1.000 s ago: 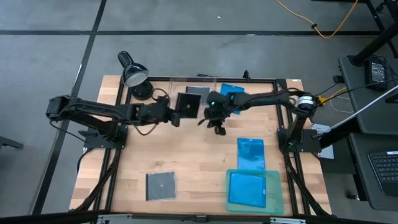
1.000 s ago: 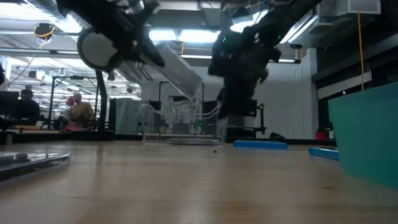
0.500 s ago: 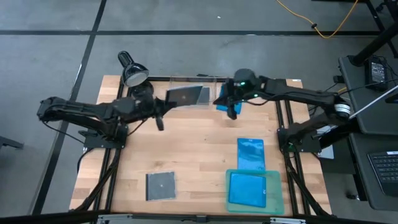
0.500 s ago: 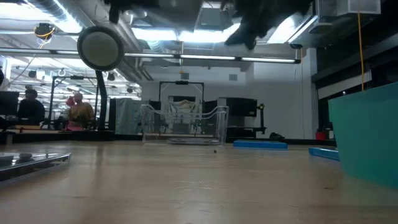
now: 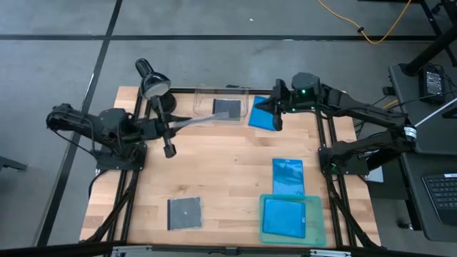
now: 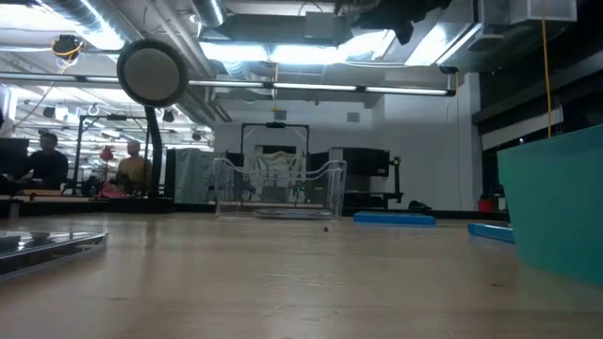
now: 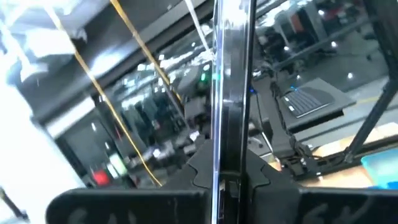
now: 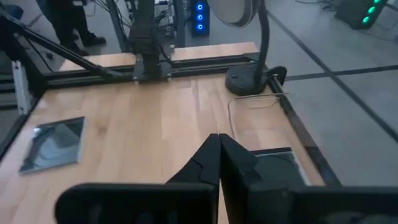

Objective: Pick & place jewel cases by type
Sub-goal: Put the top black cd case into the transparent bin

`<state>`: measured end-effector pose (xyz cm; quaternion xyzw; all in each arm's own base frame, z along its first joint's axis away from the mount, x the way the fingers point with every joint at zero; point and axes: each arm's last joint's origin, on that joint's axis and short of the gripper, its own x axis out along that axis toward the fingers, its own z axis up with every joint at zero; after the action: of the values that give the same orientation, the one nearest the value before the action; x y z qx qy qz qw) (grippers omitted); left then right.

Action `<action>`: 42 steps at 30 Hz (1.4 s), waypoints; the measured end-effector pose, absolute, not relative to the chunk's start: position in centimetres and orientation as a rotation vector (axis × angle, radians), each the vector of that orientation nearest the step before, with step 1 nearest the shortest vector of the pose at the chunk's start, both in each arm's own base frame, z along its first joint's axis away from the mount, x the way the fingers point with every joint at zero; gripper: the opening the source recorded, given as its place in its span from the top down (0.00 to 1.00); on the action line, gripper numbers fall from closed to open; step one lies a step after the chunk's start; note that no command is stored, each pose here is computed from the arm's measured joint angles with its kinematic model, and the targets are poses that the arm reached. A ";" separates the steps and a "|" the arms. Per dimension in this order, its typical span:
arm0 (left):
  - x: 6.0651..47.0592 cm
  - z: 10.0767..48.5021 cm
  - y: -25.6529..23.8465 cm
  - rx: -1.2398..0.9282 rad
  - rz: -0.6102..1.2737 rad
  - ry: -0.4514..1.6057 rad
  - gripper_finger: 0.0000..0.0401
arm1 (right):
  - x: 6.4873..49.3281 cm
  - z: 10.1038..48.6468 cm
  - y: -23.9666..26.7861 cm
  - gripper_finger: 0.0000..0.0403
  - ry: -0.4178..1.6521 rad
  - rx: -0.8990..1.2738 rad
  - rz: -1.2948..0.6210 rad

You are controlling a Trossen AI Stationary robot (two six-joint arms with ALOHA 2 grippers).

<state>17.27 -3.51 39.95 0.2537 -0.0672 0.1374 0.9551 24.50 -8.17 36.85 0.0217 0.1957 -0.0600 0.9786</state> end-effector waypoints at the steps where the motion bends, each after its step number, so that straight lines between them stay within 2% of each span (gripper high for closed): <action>1: 17.2 40.3 -3.8 0.550 0.276 -0.134 0.97 | 24.5 36.9 -8.2 0.98 0.393 0.054 -0.121; 11: 17.3 43.4 -7.3 0.969 0.322 -0.037 0.97 | 24.6 37.0 -8.0 0.96 0.372 0.049 -0.068; 19: 19.0 43.2 -10.2 1.298 0.474 0.243 0.97 | 24.6 37.1 -8.0 0.98 0.366 0.033 -0.065; 23: 19.8 42.5 -10.9 1.353 0.464 0.284 0.97 | 24.6 37.1 -8.0 0.95 0.366 0.058 -0.069; 27: 20.3 42.0 -11.2 1.387 0.447 0.301 0.97 | 24.6 37.1 -8.0 0.96 0.366 0.064 -0.071; 33: 20.2 42.1 -11.2 1.304 0.461 0.280 0.97 | 24.6 37.1 -8.0 0.98 0.366 0.080 -0.074; 38: 20.0 42.5 -10.8 0.961 0.546 0.208 0.97 | 24.6 37.0 -8.0 0.94 0.377 0.058 -0.069; 42: 19.7 42.7 -10.3 0.628 0.589 0.119 0.97 | 24.5 36.9 -8.0 0.96 0.387 0.052 -0.068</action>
<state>19.71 -10.35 42.72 0.3044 0.0577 0.2852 0.9070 24.52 -8.01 36.93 0.0259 0.1921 -0.0335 0.9805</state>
